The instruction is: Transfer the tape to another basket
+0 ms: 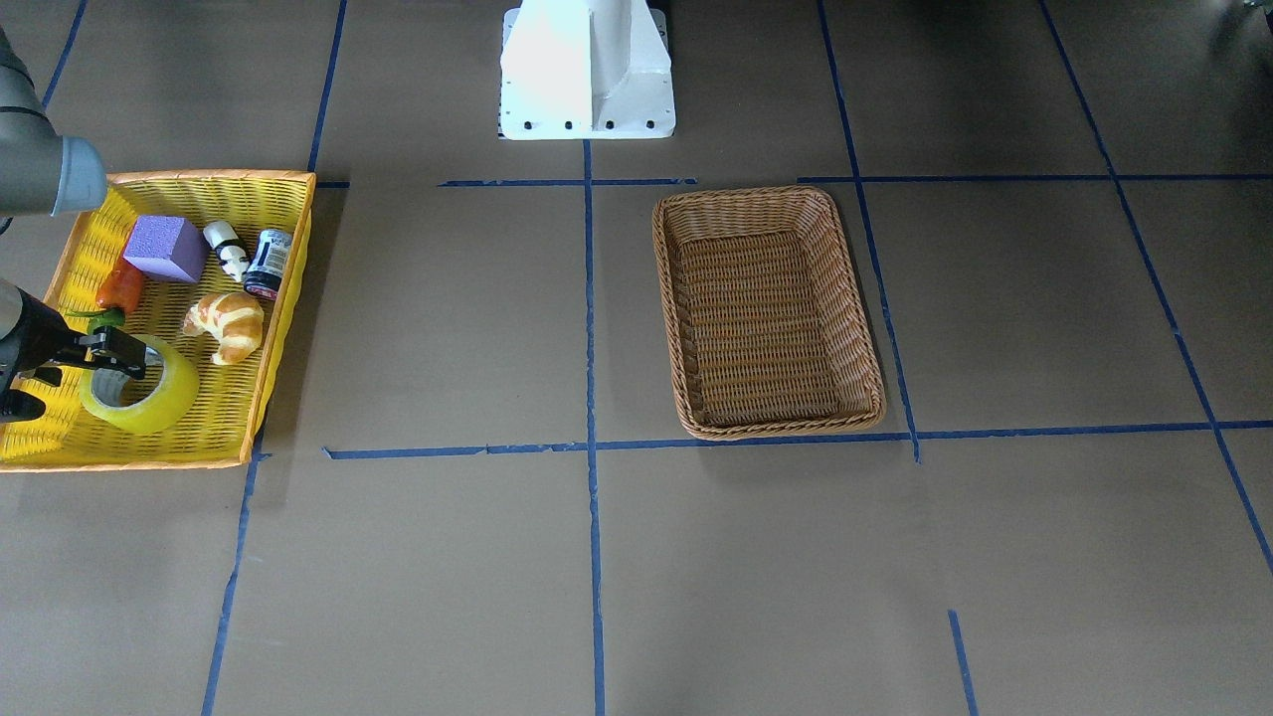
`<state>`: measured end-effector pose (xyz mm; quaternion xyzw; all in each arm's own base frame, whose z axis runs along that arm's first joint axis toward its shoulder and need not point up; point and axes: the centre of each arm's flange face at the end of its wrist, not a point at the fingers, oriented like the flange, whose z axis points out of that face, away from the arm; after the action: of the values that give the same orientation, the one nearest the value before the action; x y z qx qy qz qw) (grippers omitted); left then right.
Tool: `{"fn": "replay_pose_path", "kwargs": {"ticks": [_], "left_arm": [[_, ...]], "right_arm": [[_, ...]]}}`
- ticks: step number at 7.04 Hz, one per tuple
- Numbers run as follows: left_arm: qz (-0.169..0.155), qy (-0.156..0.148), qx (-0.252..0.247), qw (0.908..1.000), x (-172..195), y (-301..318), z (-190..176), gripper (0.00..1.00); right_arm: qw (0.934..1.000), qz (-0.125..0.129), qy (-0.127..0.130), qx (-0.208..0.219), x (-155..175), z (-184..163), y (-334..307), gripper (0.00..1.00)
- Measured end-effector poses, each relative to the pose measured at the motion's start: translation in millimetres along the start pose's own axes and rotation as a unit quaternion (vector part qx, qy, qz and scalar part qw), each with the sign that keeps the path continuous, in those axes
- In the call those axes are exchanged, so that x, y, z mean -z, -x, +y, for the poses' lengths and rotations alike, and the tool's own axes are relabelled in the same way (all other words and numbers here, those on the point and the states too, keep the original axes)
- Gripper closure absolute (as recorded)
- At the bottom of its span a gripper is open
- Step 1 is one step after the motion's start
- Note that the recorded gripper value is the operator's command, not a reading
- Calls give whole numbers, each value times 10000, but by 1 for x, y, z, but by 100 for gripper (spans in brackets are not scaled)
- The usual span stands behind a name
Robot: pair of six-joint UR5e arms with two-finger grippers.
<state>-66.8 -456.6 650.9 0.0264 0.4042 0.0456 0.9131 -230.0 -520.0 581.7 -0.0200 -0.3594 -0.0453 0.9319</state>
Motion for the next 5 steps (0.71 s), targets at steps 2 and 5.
{"fn": "replay_pose_path", "kwargs": {"ticks": [2, 5], "left_arm": [[0, 0, 0, 10000, 0, 0, 0, 0], [31, -7, -1, 10000, 0, -1, 0, 0]], "right_arm": [[10000, 27, 61, 9, -8, 0, 2, 86], [10000, 30, 18, -27, -4, -3, -2, 100]]}}
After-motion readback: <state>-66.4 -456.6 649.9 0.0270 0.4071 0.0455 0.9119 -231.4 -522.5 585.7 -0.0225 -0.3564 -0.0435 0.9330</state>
